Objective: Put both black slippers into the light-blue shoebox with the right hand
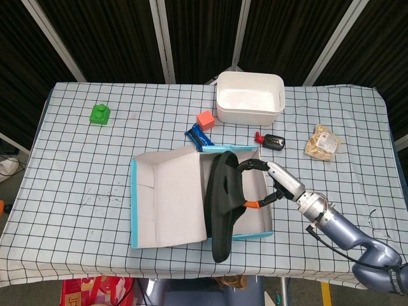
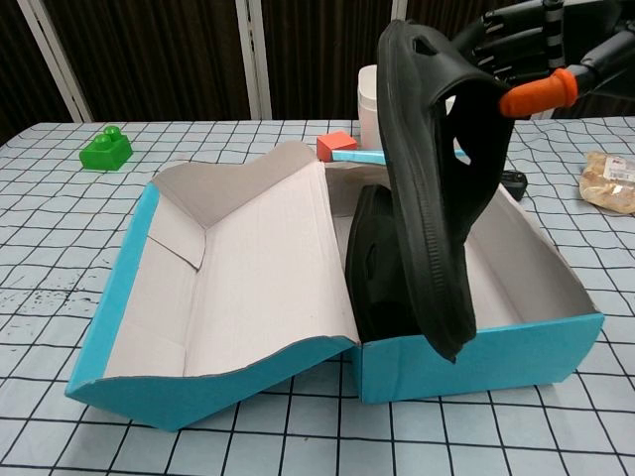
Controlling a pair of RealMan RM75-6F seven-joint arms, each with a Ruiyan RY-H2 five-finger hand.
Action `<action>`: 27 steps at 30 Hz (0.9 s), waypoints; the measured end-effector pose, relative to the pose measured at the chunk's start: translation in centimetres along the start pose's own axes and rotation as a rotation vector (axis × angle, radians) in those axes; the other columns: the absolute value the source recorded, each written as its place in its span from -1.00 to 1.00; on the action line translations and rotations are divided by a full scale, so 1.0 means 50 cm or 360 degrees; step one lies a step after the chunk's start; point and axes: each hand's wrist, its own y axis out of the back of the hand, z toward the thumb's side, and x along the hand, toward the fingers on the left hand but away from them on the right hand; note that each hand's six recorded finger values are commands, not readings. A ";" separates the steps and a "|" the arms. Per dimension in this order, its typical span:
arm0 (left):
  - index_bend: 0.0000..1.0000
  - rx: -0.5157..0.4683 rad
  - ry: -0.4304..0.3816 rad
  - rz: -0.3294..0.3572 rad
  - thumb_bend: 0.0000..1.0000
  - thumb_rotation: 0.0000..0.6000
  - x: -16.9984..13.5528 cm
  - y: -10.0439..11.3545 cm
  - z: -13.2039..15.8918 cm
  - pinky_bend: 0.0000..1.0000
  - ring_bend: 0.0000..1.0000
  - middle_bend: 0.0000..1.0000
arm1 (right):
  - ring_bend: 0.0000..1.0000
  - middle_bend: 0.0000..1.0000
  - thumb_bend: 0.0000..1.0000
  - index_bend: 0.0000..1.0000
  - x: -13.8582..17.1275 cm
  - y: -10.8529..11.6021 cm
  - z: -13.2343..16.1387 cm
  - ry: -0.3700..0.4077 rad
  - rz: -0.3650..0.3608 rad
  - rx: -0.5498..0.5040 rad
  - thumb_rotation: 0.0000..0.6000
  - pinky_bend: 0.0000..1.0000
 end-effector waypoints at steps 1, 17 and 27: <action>-0.90 0.0003 0.0000 -0.0002 -0.12 1.00 0.000 -0.001 0.000 -0.97 -1.00 -0.98 | -0.60 -0.08 -0.16 0.11 -0.006 0.000 -0.010 -0.0023 -0.0006 0.0004 1.00 -0.46; -0.90 0.0038 -0.0001 -0.0026 -0.12 1.00 0.003 -0.014 0.007 -0.97 -1.00 -0.98 | -0.56 -0.08 -0.16 0.11 -0.039 -0.027 -0.082 -0.0159 0.0002 -0.0012 1.00 -0.36; -0.90 0.0045 0.0012 -0.0015 -0.12 1.00 0.003 -0.011 0.002 -0.97 -1.00 -0.98 | -0.56 -0.08 -0.14 0.11 -0.066 -0.024 -0.096 -0.0132 -0.0020 -0.0023 1.00 -0.36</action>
